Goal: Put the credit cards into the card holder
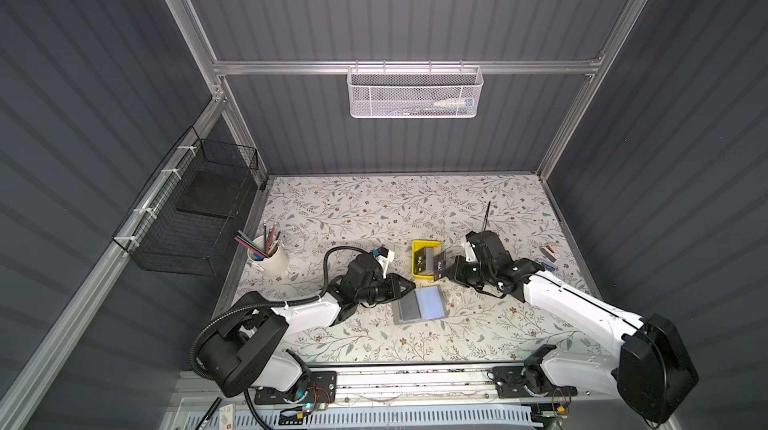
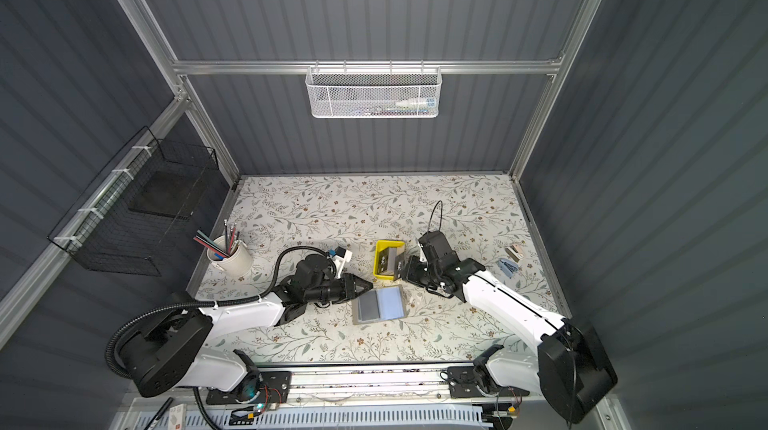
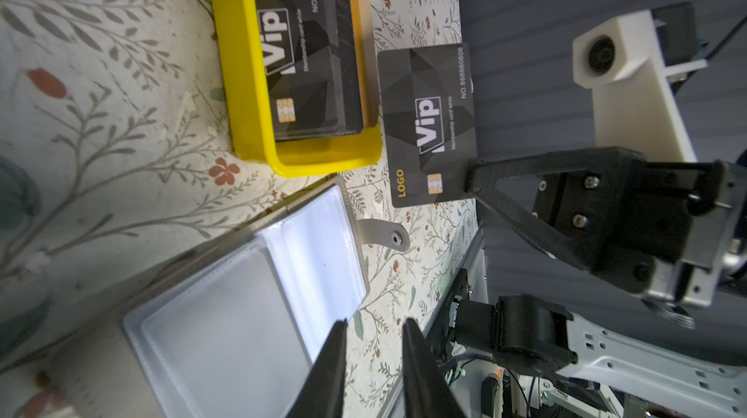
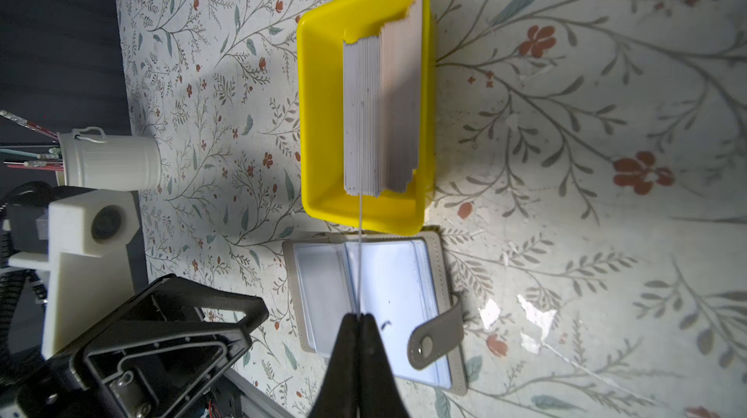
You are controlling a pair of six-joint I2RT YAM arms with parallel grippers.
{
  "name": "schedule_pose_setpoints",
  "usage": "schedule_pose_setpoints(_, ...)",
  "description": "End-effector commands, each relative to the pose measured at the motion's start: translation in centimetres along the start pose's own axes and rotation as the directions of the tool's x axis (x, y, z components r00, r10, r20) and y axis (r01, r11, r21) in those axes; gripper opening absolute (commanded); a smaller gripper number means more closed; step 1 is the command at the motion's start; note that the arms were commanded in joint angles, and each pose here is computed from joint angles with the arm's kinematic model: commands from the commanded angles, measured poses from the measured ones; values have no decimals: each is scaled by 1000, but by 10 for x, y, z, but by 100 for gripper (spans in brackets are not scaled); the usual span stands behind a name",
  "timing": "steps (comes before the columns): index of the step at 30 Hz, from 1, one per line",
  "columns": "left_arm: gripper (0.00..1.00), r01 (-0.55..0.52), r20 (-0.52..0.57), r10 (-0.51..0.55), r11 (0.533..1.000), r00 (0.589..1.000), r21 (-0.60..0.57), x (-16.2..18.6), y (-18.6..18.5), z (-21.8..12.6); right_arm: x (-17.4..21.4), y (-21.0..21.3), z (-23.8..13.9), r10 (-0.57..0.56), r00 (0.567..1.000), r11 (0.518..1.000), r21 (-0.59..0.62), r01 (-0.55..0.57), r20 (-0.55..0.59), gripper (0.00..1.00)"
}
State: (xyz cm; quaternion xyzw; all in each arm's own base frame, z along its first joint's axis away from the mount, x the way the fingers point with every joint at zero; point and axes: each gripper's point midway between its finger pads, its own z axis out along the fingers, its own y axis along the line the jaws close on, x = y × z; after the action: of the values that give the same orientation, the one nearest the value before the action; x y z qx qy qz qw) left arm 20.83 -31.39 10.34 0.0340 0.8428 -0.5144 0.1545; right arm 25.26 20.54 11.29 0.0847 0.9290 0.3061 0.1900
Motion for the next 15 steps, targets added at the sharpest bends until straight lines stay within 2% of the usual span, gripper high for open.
schedule_pose_setpoints(1, 27, -21, 10, 20, 995, 1000, 100, 4, -23, -8, 10, 3, -7, 6, 1000, 999, -54, -7, -4, 1)
schedule_pose_setpoints(8, 29, -46, -22, 51, 982, 998, 183, 26, -38, -14, 27, 3, -24, 1, 1000, 991, -131, 0, 6, 0)
schedule_pose_setpoints(9, 30, -47, -28, 53, 980, 998, 195, 29, -41, -14, 34, 7, -27, -4, 1000, 986, -169, 0, -23, 0)
schedule_pose_setpoints(15, 31, -59, -58, 73, 973, 996, 224, 44, -46, -15, 48, 5, -34, 5, 1000, 973, -231, -12, -29, 0)
